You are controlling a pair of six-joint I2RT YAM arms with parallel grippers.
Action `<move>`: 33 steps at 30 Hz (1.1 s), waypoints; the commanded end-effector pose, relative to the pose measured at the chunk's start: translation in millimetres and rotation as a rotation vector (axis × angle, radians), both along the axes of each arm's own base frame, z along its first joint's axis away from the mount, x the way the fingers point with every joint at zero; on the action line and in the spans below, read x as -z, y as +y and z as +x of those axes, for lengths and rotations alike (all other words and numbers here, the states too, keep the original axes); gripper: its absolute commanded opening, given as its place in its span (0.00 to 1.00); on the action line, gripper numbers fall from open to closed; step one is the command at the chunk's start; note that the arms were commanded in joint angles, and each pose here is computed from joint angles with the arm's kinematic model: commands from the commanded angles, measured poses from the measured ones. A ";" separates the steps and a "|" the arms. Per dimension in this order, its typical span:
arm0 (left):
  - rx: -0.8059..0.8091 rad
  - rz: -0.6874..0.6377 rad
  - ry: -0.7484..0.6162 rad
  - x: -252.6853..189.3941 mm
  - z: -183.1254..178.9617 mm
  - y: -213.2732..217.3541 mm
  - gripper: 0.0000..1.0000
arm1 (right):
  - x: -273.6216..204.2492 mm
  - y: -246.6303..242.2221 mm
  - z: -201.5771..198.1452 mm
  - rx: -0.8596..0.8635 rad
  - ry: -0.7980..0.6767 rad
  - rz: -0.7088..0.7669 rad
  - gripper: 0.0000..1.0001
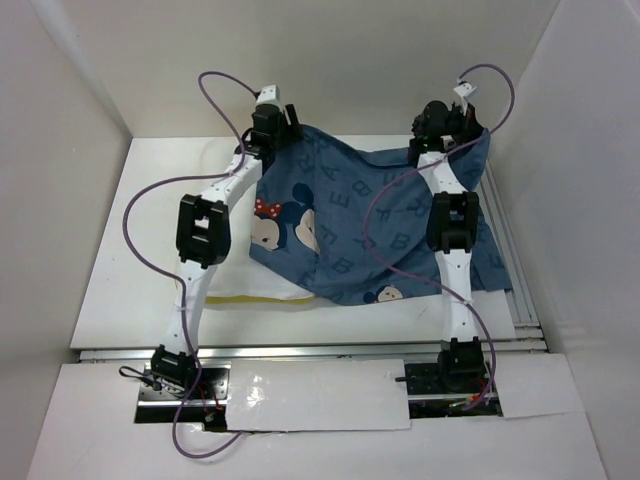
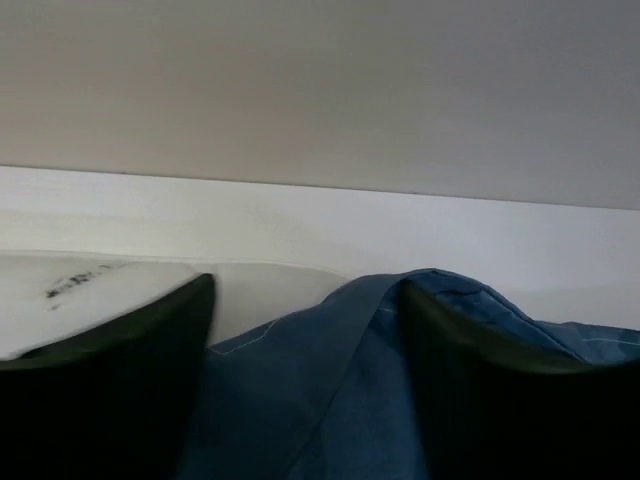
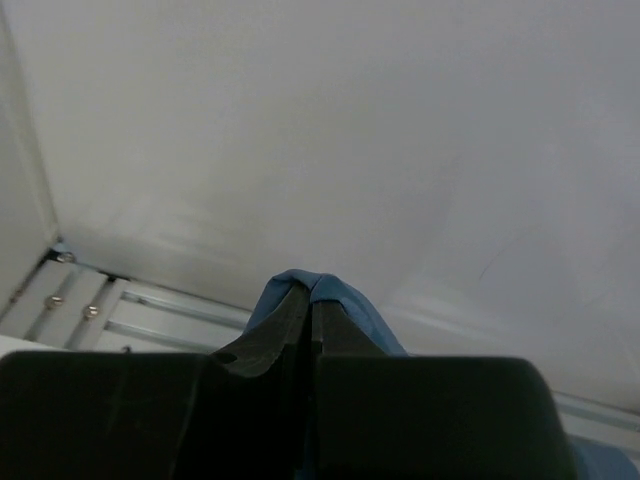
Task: Put the pillow into the pillowcase
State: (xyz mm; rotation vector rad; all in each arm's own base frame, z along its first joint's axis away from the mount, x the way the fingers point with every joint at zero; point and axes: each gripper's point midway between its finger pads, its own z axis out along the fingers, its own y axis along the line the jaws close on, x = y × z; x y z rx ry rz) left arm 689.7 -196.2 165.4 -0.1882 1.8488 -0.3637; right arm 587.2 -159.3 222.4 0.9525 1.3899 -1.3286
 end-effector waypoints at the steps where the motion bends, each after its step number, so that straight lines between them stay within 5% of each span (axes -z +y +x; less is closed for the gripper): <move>1: -0.025 0.044 -0.092 -46.0 3.8 17.8 1.00 | 6.2 -12.5 0.1 0.029 -0.088 0.014 0.04; 4: -0.077 0.115 -0.101 -78.3 -5.5 45.1 1.00 | 19.0 -1.5 17.1 -0.070 0.025 -0.025 0.23; 6: -0.132 0.170 -0.028 -77.7 -21.2 67.5 1.00 | 11.1 5.6 13.2 -0.081 0.021 -0.028 0.60; 7: -0.159 0.170 -0.048 -107.5 -35.5 75.7 1.00 | 8.9 19.1 11.8 -0.094 -0.003 -0.023 0.97; 8: -0.190 0.179 -0.039 -115.3 -44.1 88.7 1.00 | 16.6 28.1 11.0 -0.111 0.020 -0.022 1.00; 15: -0.313 0.109 0.000 -187.7 -132.4 160.8 1.00 | -21.9 161.6 29.7 -0.416 0.128 -0.056 1.00; 18: -0.314 0.148 0.040 -183.4 -172.9 165.9 1.00 | -22.1 221.2 23.9 -0.555 0.111 0.011 1.00; 19: -0.319 0.180 0.128 -156.0 -188.6 170.2 1.00 | -29.1 237.8 24.2 -0.639 0.101 0.046 1.00; 20: -0.315 0.173 0.170 -145.9 -200.6 166.6 1.00 | -4.9 256.1 12.0 -0.712 0.257 0.084 1.00; 22: -0.339 0.135 0.273 -114.1 -233.8 168.8 1.00 | 3.7 297.2 8.7 -0.964 0.186 0.363 1.00; 23: -0.334 0.116 0.331 -96.7 -249.3 166.9 1.00 | 44.6 292.9 -12.9 -0.998 0.316 0.492 1.00; 25: -0.310 0.050 0.394 -73.0 -271.4 150.6 1.00 | 74.1 326.2 -41.7 -1.198 0.340 0.797 1.00; 26: -0.284 0.058 0.438 -53.9 -292.2 146.2 1.00 | 35.9 322.8 -47.7 -1.293 0.227 0.820 1.00; 27: -0.260 0.049 0.443 -47.6 -298.9 137.2 1.00 | 87.4 321.2 -84.1 -1.285 0.324 0.902 1.00; 29: -0.203 0.070 0.478 -24.2 -320.7 116.6 1.00 | 63.9 319.6 -107.9 -1.347 0.233 0.901 1.00; 33: -0.256 0.069 0.571 15.8 -330.2 112.5 1.00 | 108.9 305.2 -164.7 -1.285 0.357 0.955 1.00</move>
